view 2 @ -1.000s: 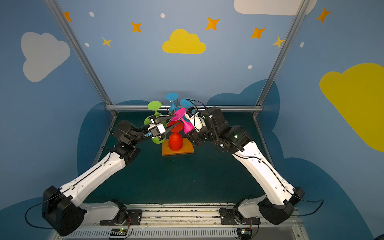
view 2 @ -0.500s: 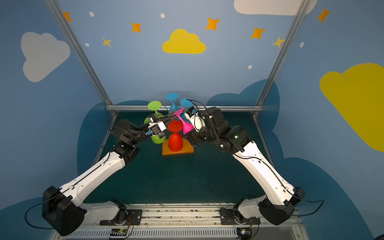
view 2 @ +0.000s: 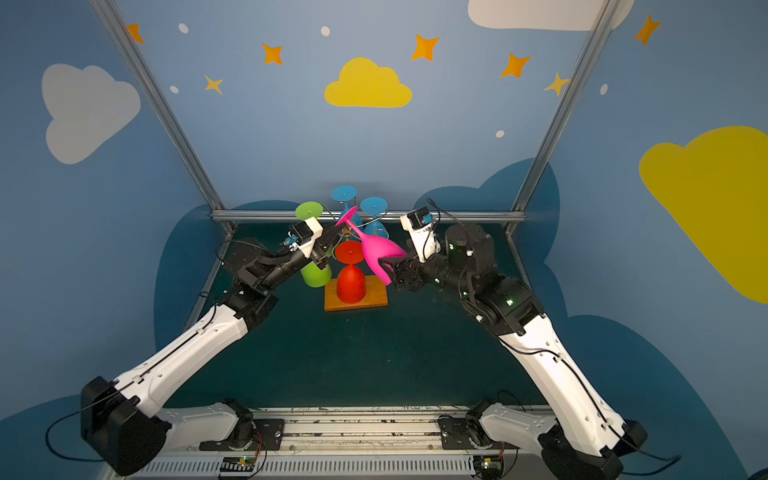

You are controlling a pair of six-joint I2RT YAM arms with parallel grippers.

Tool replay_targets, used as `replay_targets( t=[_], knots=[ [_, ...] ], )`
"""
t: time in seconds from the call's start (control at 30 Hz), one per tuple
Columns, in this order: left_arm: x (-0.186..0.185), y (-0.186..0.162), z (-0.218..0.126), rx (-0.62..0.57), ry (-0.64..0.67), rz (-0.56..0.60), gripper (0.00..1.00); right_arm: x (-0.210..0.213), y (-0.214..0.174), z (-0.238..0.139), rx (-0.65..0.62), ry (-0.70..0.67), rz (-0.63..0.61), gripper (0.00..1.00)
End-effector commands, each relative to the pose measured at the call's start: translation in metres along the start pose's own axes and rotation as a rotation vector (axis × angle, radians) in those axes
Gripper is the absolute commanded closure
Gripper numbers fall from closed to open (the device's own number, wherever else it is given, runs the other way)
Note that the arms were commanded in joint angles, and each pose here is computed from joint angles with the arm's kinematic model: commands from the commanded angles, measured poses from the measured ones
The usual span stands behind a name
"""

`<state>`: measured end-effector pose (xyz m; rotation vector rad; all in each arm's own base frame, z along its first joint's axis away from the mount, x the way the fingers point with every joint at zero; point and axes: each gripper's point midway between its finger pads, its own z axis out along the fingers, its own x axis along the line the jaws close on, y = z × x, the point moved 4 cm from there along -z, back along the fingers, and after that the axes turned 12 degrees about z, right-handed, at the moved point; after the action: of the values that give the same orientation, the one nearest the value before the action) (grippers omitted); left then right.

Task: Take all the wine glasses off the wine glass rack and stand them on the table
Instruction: 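Pull the magenta glass away with the right gripper while the left gripper releases its base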

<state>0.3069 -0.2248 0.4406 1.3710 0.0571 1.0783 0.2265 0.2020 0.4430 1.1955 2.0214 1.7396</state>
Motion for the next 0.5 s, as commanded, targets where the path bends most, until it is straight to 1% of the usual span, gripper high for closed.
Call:
replay_targets(
  t=[0.0,0.07,0.17,0.23,0.3,0.47],
  knots=[
    [0.018,0.006,-0.008,0.023,0.077,-0.168,0.97,0.006,0.021,-0.021,-0.13,0.084,0.055,0.14],
    [0.022,0.003,-0.01,0.037,0.089,-0.229,0.97,0.0,0.023,-0.03,-0.169,0.084,0.079,0.14],
    [0.028,0.003,-0.015,0.033,0.103,-0.283,0.97,-0.01,0.023,-0.04,-0.207,0.065,0.111,0.15],
    [0.028,0.004,-0.017,0.026,0.093,-0.304,0.97,-0.015,0.022,-0.043,-0.219,0.058,0.127,0.18],
    [0.028,0.006,-0.017,0.022,0.088,-0.32,0.97,-0.016,0.019,-0.042,-0.217,0.075,0.137,0.23],
    [0.028,0.006,-0.016,0.018,0.074,-0.352,0.97,-0.018,0.014,-0.03,-0.189,0.095,0.157,0.3]
  ],
)
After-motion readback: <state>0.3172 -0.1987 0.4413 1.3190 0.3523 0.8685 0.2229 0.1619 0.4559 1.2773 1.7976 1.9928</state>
